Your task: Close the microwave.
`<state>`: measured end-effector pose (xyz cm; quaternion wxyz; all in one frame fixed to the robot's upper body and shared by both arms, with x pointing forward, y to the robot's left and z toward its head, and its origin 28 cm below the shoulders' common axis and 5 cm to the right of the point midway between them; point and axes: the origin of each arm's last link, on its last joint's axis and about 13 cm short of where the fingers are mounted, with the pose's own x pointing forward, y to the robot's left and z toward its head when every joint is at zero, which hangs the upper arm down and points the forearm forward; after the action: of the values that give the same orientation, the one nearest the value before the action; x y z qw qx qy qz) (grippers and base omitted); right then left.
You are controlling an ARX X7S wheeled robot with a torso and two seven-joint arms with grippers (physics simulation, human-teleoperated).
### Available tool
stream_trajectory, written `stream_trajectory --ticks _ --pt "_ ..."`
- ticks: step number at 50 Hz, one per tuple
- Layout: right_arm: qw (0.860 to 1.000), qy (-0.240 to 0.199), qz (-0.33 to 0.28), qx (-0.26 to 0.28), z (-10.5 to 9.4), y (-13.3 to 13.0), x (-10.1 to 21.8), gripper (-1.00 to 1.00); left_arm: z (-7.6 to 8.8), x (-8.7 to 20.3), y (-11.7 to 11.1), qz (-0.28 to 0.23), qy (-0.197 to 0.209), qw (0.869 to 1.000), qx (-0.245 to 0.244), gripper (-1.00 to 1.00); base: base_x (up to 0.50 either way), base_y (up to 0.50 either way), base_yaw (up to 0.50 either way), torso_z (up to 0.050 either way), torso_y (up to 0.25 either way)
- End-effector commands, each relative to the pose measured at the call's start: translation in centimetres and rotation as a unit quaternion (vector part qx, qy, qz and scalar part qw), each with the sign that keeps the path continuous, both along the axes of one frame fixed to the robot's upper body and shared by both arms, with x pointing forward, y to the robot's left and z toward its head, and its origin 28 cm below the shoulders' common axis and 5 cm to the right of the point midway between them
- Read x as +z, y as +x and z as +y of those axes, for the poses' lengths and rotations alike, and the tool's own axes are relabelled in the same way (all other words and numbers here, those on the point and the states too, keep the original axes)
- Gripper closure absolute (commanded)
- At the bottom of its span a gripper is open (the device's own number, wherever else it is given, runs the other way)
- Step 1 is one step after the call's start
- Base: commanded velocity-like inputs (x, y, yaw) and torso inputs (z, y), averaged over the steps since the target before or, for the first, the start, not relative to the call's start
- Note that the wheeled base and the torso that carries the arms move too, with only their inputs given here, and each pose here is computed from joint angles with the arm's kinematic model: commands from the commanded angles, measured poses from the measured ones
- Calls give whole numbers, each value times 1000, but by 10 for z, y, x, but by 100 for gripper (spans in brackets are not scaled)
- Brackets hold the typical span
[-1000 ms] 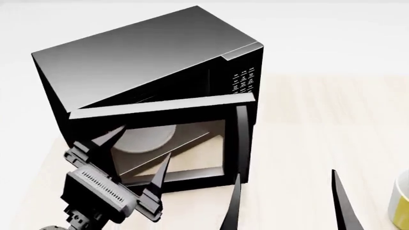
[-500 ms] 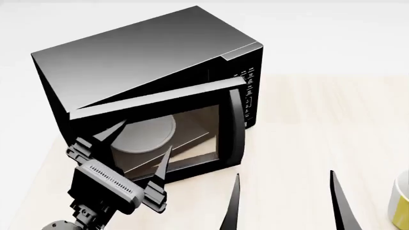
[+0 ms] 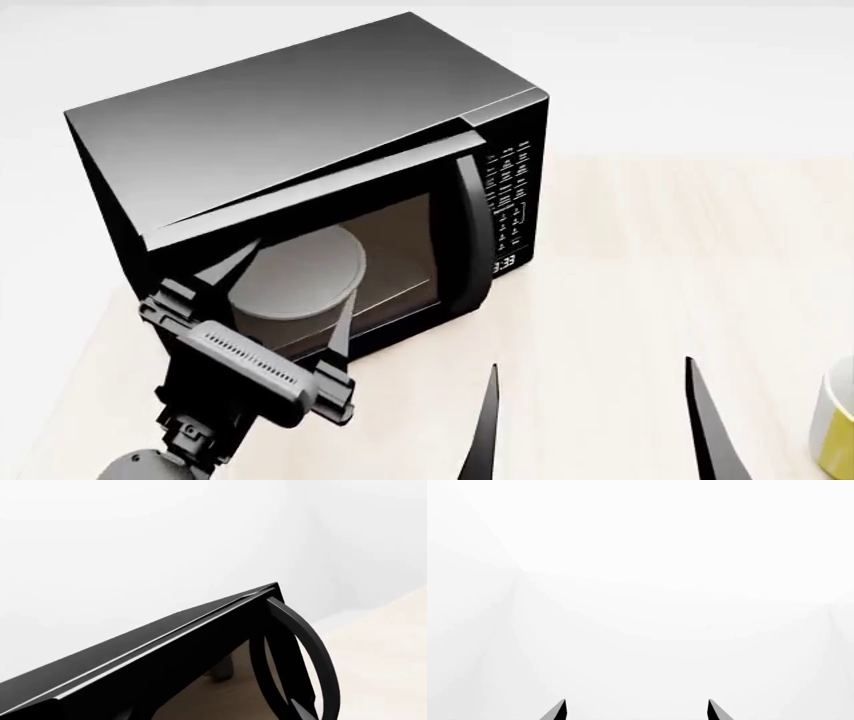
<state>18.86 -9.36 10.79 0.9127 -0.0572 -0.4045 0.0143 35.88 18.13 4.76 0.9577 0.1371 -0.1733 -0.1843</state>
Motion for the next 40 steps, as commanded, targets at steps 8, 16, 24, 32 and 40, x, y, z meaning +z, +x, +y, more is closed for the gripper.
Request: stream_trajectory --ticks 8,16,24,32,40 --pt "1000 -5 -1 0 0 0 -1 -100 17 1 3 -1 -72 992 102 -100 0 0 0 0 0" --pt "1000 -8 0 2 1 0 -2 -100 21 1 3 -4 -76 990 121 -100 0 0 0 0 0" --pt "1000 -9 1 4 1 0 -2 -100 29 4 6 -3 -96 980 173 -100 0 0 0 0 0" --pt "1000 -9 3 5 1 0 -3 -100 33 3 7 0 -115 971 208 -100 0 0 0 0 0" --pt "1000 -10 3 5 2 -1 -4 -100 32 -5 0 4 -121 971 206 -100 0 0 0 0 0"
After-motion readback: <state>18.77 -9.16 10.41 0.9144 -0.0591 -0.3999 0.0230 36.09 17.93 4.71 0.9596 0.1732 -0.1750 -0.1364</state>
